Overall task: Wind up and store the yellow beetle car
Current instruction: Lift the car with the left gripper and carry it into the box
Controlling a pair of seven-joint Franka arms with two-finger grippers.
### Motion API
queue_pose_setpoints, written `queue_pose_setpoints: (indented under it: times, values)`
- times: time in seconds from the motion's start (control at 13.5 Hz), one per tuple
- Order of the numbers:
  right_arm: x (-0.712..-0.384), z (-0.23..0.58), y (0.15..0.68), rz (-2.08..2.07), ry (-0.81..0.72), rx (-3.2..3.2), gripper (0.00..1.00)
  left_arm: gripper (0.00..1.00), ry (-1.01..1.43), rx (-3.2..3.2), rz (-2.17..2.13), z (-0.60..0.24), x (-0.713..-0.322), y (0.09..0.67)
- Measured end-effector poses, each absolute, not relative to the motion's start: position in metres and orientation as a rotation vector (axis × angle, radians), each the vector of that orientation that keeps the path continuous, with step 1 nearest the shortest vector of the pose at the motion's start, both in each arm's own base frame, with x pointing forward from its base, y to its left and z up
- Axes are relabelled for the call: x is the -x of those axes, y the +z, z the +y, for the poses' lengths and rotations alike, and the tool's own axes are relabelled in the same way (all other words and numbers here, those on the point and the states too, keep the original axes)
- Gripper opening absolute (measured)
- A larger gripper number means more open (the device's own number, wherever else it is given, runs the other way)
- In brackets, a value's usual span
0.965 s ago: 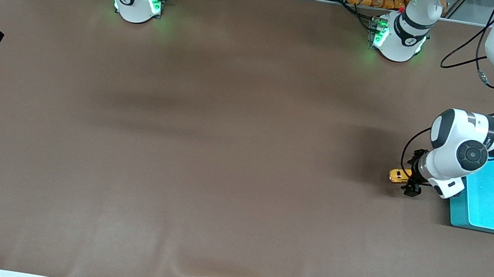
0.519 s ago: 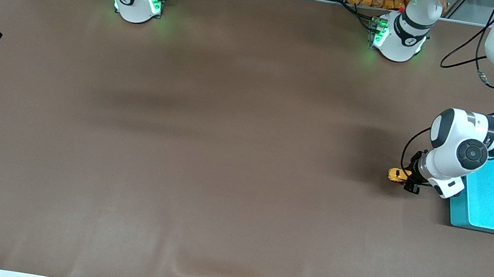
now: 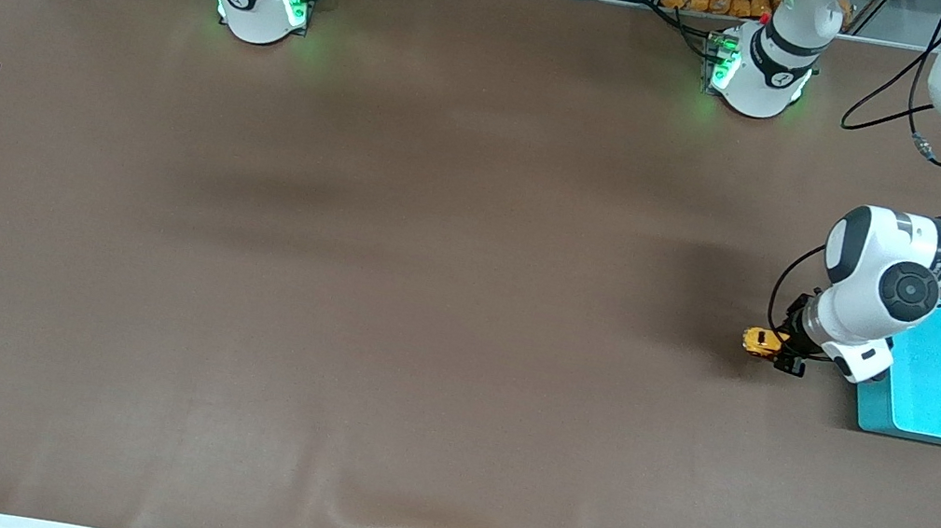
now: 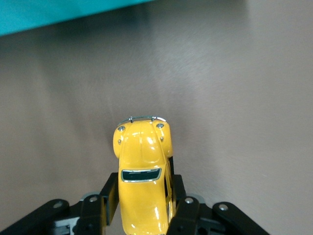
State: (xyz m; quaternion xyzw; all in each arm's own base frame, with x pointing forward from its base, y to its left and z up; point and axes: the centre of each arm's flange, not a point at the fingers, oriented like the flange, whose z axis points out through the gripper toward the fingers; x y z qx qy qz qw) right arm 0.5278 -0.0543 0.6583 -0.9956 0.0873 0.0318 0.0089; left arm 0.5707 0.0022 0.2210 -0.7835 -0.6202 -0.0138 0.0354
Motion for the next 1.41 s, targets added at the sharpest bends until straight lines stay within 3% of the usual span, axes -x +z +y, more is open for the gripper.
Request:
queue_pose_setpoints:
  times: [0.59, 0.89, 1.41]
  values:
    - [-0.528, -0.053, 0.658, 0.270, 0.100, 3.111, 1.00, 0.47, 0.056, 2.662, -1.337, 0.059, -0.589, 0.350]
    - [-0.528, -0.054, 0.659, 0.273, 0.100, 3.110, 1.00, 0.47, 0.107, 2.755, -1.157, 0.148, -0.573, 0.352]
    - [-0.528, -0.054, 0.659, 0.273, 0.099, 3.110, 1.00, 0.47, 0.105, 2.831, -1.029, 0.211, -0.561, 0.316]
